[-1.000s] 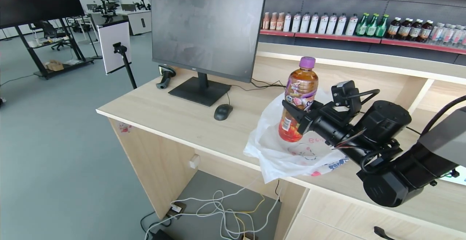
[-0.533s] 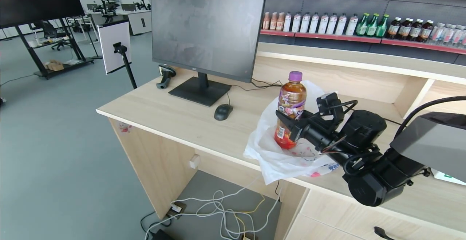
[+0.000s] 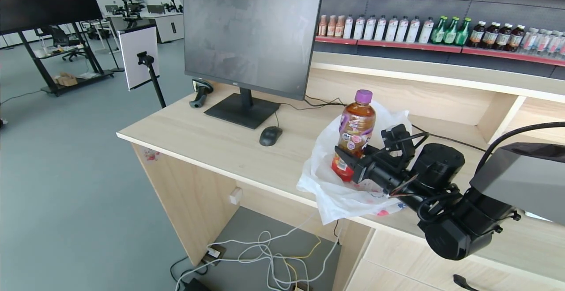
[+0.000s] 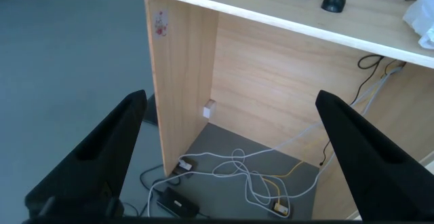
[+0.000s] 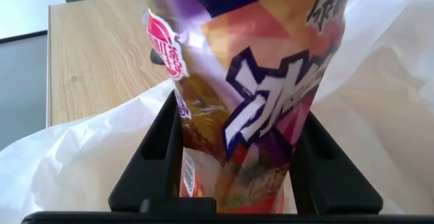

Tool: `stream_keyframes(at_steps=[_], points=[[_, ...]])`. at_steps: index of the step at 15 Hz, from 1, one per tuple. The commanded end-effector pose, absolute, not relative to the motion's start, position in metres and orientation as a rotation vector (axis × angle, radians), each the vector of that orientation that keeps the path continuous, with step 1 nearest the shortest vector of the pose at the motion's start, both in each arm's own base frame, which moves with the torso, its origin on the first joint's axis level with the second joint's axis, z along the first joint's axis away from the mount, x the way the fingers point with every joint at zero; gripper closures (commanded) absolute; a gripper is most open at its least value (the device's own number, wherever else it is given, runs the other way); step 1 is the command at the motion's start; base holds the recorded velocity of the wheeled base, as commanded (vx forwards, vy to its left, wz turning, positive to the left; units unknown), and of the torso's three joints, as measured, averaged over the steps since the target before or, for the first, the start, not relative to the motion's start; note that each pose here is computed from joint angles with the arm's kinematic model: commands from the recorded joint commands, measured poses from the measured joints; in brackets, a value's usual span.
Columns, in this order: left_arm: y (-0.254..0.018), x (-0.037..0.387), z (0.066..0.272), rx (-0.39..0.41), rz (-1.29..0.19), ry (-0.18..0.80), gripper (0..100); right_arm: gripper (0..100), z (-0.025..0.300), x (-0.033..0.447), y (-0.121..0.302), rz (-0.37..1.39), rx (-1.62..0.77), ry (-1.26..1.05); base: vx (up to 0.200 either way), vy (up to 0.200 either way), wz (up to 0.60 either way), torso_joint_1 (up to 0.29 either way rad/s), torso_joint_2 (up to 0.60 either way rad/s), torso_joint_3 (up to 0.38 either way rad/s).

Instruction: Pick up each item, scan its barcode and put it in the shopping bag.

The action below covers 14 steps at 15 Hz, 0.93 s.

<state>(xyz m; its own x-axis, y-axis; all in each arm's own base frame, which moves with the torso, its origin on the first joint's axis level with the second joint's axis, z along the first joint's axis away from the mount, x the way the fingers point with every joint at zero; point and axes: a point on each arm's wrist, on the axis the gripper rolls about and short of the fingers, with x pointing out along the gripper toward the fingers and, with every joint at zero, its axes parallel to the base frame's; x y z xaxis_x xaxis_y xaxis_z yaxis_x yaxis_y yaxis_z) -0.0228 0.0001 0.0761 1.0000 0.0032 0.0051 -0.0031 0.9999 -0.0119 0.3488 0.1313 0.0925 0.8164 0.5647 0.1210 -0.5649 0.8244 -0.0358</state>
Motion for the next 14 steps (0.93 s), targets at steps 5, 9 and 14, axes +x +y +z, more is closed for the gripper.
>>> stream_keyframes(at_steps=[5, 9, 14], points=[[0.0, -0.023, 0.076, -0.012, 0.005, -0.006, 0, 0, 0.105, 0.343, 0.129, 0.603, 0.009, -0.153, 0.0, 0.0, 0.0, 0.0, 0.0, 0.0], [0.0, -0.023, 0.076, -0.014, 0.005, -0.005, 0, 0, 0.132, 0.327, 0.12, 0.593, 0.011, -0.212, 0.0, 0.0, 0.0, 0.0, 0.0, 0.0], [0.0, -0.023, 0.076, -0.014, 0.005, -0.005, 0, 0, 0.163, 0.3, 0.104, 0.575, 0.033, -0.272, 0.0, 0.0, 0.0, 0.0, 0.0, 0.0]])
